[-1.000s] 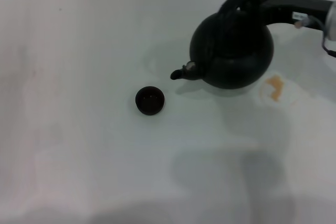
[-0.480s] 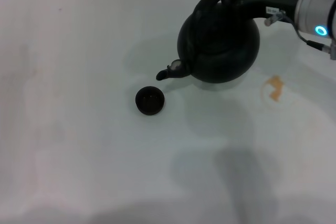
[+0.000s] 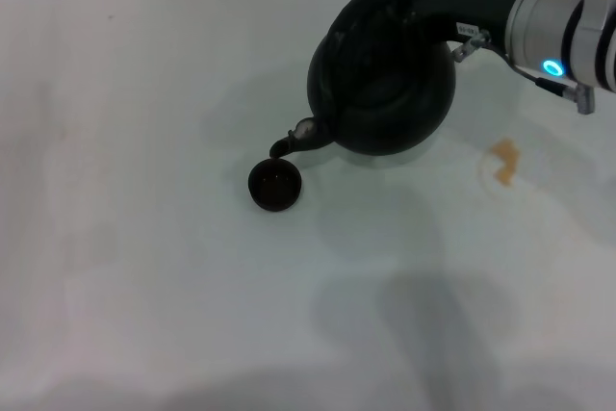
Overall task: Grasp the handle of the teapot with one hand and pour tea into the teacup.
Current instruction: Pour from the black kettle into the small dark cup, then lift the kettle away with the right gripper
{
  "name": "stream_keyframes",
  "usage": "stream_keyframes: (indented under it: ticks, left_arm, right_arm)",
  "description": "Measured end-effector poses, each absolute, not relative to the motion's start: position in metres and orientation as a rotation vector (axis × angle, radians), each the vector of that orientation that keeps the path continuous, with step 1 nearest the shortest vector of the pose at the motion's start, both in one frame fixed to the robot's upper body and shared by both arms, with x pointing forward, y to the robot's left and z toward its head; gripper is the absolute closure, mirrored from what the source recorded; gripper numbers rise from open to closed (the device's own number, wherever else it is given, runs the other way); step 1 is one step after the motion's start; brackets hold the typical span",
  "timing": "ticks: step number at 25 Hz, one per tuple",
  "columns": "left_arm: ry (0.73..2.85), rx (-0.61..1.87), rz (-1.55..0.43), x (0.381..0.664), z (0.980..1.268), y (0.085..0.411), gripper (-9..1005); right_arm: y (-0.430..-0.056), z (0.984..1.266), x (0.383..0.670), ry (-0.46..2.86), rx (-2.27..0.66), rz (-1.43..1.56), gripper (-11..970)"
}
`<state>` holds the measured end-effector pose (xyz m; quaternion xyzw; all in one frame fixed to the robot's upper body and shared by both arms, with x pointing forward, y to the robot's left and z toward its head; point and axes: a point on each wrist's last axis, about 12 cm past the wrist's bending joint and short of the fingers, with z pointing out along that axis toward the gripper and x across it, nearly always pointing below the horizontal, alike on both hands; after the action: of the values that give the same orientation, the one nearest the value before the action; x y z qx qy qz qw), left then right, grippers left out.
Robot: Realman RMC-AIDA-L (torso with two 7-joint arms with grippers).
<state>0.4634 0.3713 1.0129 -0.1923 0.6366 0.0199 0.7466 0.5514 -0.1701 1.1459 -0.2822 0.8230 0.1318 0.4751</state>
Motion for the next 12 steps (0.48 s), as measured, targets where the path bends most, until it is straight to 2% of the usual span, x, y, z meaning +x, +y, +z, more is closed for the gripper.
stream_keyframes:
  ticks: [12]
  left_arm:
    - [1.394,-0.419,0.043,0.4631,1.0127,0.3711,105]
  right_arm:
    - [-0.1612,1.1423,0.5485,1.982,-0.733,0.271,753]
